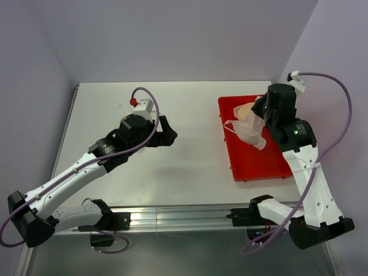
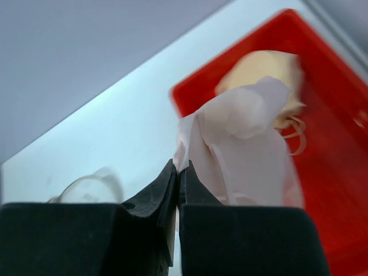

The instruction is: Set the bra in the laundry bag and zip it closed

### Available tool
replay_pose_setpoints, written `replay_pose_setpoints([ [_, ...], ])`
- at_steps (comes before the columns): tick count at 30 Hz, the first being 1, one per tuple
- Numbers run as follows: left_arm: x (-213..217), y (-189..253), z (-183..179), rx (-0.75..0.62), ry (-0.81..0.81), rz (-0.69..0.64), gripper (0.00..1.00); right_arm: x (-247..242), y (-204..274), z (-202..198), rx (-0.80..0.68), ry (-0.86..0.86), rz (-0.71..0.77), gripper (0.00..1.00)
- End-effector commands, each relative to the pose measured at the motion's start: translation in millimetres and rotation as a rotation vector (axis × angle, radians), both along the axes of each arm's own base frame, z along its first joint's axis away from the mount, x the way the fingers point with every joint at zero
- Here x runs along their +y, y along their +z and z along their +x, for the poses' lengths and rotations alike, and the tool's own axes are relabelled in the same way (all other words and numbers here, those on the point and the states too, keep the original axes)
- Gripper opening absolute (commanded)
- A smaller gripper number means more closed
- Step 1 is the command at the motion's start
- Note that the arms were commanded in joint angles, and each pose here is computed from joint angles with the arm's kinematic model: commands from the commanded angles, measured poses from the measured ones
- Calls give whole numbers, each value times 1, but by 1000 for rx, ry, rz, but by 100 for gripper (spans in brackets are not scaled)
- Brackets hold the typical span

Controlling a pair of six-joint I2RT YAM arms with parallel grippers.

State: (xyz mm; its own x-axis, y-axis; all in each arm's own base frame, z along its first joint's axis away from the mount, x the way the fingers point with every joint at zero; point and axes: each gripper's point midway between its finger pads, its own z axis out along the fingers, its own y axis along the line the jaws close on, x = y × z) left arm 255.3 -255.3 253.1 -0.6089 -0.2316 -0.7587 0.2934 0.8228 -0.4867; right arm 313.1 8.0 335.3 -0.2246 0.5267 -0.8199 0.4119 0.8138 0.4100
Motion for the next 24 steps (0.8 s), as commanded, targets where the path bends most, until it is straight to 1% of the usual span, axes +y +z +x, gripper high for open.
replay_pose_setpoints([
  [1, 5, 28, 8, -47, 52, -31, 99, 36, 26, -6, 0, 107, -43, 0],
  [3, 12, 32, 11, -48, 88, -33, 99, 54, 49, -5, -45, 153, -38, 0],
  [4, 16, 30, 12, -36, 101, -27, 99, 76, 48, -2, -36, 206, -47, 0],
  [6, 25, 34, 17, -31, 129, -34, 99, 93, 59, 2, -59, 236, -45, 0],
  [8, 41, 36, 24, -25, 167, -43, 98, 123, 56, 11, -45, 302, -48, 0],
  [9, 44, 37, 23, -16, 160, -57, 98, 138, 49, 19, -28, 321, -58, 0],
  [11, 63, 45, 26, -28, 196, -85, 98, 164, 46, 21, -22, 373, -67, 0],
  [13, 74, 53, 23, -44, 213, -102, 98, 187, 33, 28, -2, 416, -87, 0],
  [14, 82, 52, 22, -40, 231, -96, 98, 201, 16, 25, 24, 460, -103, 0],
  [15, 85, 54, 20, -43, 238, -96, 98, 213, 12, 28, -1, 497, -108, 0],
  [16, 90, 57, 18, -52, 250, -101, 98, 223, 1, 26, 9, 542, -111, 0],
  [17, 94, 55, 16, -49, 258, -96, 98, 227, -33, 21, 62, 576, -148, 0],
  [18, 96, 55, 13, -49, 262, -95, 98, 235, -48, 14, 69, 622, -187, 0],
  [19, 98, 56, 10, -55, 263, -103, 98, 238, -53, 12, 51, 630, -188, 0],
  [20, 99, 50, 8, -46, 264, -101, 98, 234, -92, 3, 112, 645, -230, 0],
  [21, 98, 48, 7, -41, 260, -106, 98, 243, -96, -3, 75, 680, -232, 0],
  [22, 98, 46, 4, -36, 256, -116, 98, 244, -110, -10, 83, 695, -244, 0],
  [23, 96, 37, 2, -17, 243, -116, 98, 239, -140, -21, 124, 702, -278, 0],
  [24, 94, 34, 2, -15, 237, -121, 98, 240, -149, -28, 128, 713, -283, 0],
])
